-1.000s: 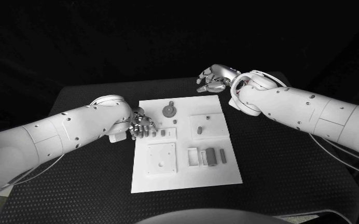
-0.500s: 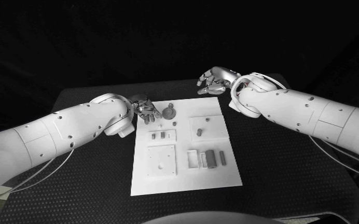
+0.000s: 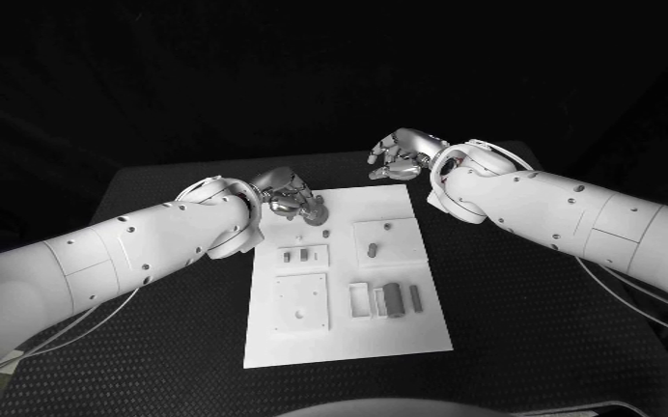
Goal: Assemble the parts on the task board
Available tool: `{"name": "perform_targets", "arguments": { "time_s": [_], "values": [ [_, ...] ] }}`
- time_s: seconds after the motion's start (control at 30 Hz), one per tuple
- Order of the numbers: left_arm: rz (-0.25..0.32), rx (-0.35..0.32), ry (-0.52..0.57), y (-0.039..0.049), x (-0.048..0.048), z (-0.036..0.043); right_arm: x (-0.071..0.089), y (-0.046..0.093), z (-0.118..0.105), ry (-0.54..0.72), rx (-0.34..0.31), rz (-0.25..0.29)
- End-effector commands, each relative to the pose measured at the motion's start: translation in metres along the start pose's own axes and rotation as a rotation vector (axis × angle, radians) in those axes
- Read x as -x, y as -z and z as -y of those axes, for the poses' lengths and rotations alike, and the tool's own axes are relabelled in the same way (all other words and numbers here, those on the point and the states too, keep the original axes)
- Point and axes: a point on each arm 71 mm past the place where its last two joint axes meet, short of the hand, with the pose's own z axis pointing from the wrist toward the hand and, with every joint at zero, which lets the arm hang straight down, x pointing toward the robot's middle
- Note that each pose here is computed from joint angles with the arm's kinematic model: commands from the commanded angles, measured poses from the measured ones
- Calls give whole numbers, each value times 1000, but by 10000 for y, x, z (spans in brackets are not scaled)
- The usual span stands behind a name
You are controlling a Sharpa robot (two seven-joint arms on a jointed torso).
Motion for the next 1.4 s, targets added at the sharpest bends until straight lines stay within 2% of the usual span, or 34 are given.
{"name": "perform_targets", "arguments": {
  "time_s": [0.03, 0.13, 0.27, 0.47, 0.67, 0.9, 1.07, 1.4],
  "values": [
    [68, -152, -184, -21, -9, 113, -5, -7, 1, 1, 6, -3],
    [94, -196, -203, -40, -55, 115, 11, -14, 41, -12, -3, 9],
    [106, -212, -204, -51, -96, 100, 41, -16, 117, -87, -22, 28],
    [81, -219, -228, -76, -126, 119, 67, -19, 143, -149, -21, 57],
    [41, -231, -297, -104, -241, 136, 91, -25, 137, -218, -17, 100],
    [1, -207, -303, -134, -336, 75, 69, -36, 143, -261, -29, 75],
    [-15, -216, -304, -144, -391, 95, 63, -38, 167, -339, -41, 65],
    [-30, -219, -323, -168, -454, 109, 56, -54, 143, -355, -29, 68]
  ]
}}
